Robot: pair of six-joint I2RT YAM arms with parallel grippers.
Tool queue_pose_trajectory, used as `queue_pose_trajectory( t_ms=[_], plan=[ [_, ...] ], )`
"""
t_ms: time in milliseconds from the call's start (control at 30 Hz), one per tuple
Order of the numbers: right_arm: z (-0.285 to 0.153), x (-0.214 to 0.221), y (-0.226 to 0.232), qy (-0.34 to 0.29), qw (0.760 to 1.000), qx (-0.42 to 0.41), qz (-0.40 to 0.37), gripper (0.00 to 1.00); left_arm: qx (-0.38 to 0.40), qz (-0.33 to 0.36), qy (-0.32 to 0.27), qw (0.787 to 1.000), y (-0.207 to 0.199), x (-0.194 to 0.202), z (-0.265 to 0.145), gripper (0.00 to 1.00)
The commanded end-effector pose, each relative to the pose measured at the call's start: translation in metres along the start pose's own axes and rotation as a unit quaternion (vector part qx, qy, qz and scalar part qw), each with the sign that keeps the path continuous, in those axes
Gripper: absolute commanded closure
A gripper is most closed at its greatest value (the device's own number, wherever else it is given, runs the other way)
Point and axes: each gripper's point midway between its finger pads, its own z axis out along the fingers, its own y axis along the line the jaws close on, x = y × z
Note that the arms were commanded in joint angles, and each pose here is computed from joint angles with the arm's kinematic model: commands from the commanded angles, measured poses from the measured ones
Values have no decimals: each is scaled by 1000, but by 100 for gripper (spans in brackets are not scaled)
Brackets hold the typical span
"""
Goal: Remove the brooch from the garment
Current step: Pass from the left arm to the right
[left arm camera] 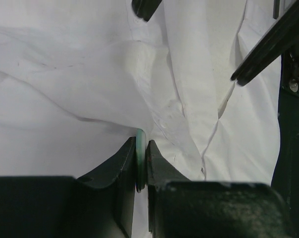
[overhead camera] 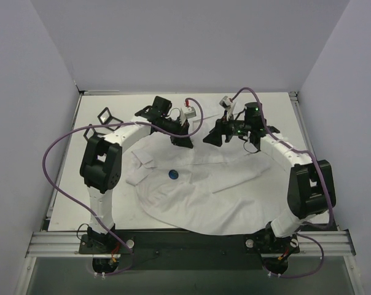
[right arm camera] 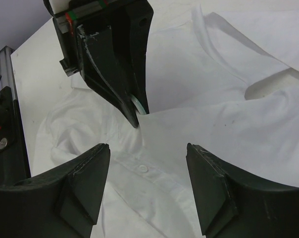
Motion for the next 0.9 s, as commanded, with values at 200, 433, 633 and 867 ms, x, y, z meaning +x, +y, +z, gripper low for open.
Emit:
queue_pose_trajectory(
  t_ms=[200,433,633,867],
  plan=[
    [33,-1,-4,-3,999,-26,-31,36,32,45,-51,997,-25,-36,-15,95],
    [41,3,-8,1,999,-32,-20,34,42,44,-52,997,-28,-35,-15,95],
    [47,8,-5,6,999,-41,-18,39,49,41,-57,996,-29,-36,-14,95],
    [51,9,8,12,997,-72,-18,53,49,34,-58,997,-29,-35,-12,95]
  ],
)
